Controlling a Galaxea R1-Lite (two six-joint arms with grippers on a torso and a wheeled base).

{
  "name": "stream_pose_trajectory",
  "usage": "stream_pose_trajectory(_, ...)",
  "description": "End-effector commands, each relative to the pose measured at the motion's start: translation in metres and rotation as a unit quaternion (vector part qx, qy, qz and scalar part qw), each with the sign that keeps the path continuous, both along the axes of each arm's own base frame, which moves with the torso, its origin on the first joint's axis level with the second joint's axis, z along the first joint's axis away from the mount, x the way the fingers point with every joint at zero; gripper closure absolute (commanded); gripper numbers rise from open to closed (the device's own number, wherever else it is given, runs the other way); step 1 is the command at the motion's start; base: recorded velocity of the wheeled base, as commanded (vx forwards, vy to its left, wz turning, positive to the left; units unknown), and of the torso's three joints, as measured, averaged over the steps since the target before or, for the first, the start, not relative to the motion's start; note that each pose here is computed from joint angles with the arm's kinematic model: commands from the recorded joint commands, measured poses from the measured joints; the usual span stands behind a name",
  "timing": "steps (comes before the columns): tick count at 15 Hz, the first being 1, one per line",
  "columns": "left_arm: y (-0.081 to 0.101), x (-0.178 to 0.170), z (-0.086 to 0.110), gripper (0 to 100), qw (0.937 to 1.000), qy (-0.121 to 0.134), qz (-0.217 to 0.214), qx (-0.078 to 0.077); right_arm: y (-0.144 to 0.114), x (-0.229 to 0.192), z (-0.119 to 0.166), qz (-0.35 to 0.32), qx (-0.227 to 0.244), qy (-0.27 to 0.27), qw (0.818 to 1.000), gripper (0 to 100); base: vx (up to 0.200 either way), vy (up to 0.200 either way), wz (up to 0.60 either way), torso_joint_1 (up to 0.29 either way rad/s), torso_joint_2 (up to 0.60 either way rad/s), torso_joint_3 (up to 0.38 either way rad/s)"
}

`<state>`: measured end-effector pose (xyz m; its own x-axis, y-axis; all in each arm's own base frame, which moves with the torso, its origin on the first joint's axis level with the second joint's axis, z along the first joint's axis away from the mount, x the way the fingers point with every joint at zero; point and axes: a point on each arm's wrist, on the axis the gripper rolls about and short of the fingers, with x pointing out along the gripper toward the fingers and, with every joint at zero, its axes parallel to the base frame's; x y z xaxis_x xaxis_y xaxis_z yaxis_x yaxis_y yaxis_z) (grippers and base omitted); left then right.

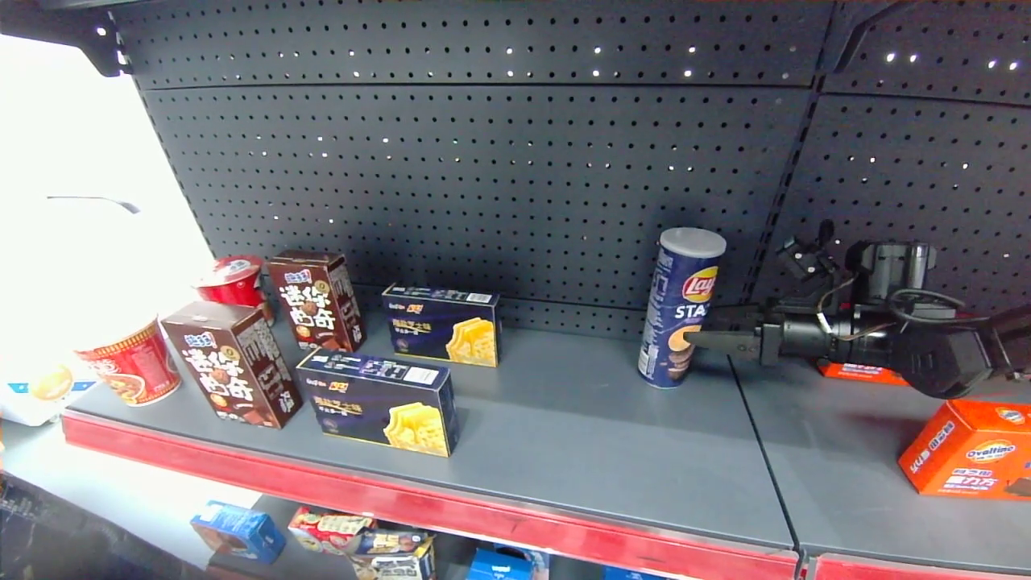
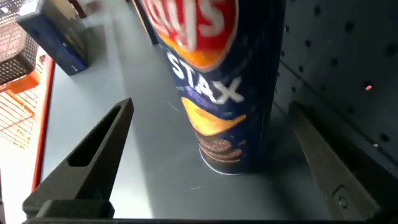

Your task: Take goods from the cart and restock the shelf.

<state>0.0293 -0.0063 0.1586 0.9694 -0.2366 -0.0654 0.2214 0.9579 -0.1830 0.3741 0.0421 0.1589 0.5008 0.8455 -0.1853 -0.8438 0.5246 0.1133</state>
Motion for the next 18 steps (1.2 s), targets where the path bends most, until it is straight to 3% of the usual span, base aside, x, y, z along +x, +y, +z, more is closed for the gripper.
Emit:
stream_pose_trajectory(1,0.000,0.000,-0.003,100,1.0000,0.003,0.001,0.000,0.003,0.008,-0.015,0.003,0.000,0.013,1.000,0,0.000,0.000,0.00,0.000,0.00,0.000)
stream_pose_trajectory(18,0.001,-0.006,-0.012,100,1.0000,0.001,0.005,0.000,0.028,0.035,-0.045,0.030,-0.001,0.023,0.999,0,0.000,0.000,0.00,0.000,0.00,0.000)
